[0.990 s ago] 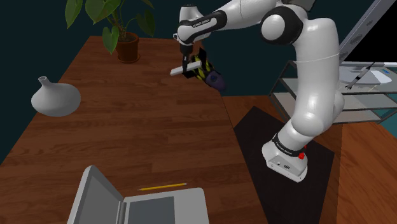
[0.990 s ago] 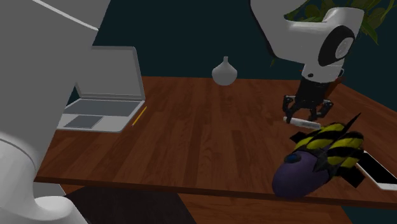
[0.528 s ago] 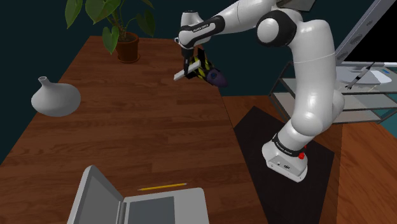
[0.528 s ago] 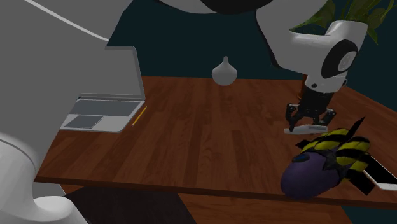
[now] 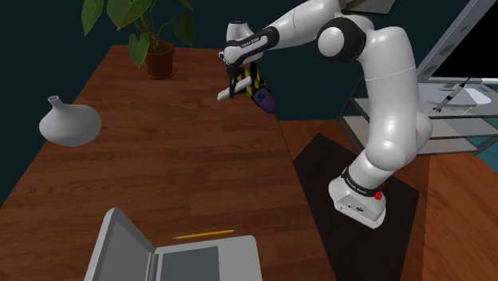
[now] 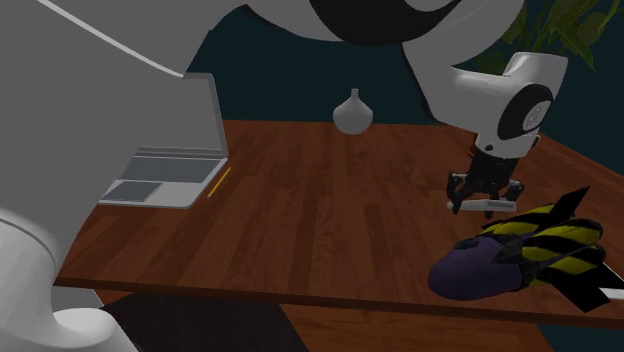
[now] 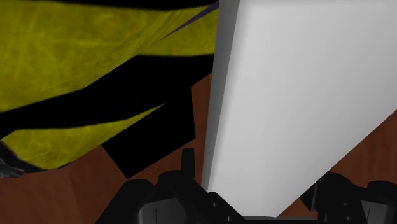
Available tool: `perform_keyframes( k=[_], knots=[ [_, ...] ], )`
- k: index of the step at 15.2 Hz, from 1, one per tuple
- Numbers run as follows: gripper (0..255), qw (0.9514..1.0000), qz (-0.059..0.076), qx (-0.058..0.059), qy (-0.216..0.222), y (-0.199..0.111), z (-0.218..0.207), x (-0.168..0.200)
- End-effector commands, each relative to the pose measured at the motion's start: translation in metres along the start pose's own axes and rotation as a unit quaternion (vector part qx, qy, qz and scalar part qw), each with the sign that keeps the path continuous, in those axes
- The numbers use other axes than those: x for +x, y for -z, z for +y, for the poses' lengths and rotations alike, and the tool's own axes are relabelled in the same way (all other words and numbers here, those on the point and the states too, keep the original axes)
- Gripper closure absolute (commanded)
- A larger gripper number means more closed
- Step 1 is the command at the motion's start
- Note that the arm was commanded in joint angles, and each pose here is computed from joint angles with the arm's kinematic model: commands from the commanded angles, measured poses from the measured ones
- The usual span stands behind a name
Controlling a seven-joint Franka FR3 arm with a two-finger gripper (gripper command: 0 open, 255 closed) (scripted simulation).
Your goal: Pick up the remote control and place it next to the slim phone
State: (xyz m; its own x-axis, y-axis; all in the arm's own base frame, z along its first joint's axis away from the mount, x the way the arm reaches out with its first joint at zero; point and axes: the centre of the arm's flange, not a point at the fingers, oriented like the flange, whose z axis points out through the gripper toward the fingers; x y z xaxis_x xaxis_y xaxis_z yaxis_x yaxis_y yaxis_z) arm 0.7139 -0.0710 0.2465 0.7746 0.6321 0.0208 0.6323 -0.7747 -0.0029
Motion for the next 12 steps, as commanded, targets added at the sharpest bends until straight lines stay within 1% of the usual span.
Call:
perform_keyframes(
  k=[1, 8, 9, 11, 12],
  knots=[
    [255, 0.9999, -0.011, 0.009, -0.003, -0.0266, 0.0017, -0.0065],
    [255, 0.9999, -0.011, 0.009, -0.003, -0.0266, 0.0017, -0.0065],
    [0, 0.9999, -0.011, 0.008, -0.003, -0.0315, 0.0019, -0.0037],
    [0, 0.9999, -0.011, 0.008, -0.003, -0.0337, 0.0059, -0.0050],
    [0, 0.9999, -0.011, 0.008, -0.003, -0.0301, 0.0077, -0.0054]
  ],
)
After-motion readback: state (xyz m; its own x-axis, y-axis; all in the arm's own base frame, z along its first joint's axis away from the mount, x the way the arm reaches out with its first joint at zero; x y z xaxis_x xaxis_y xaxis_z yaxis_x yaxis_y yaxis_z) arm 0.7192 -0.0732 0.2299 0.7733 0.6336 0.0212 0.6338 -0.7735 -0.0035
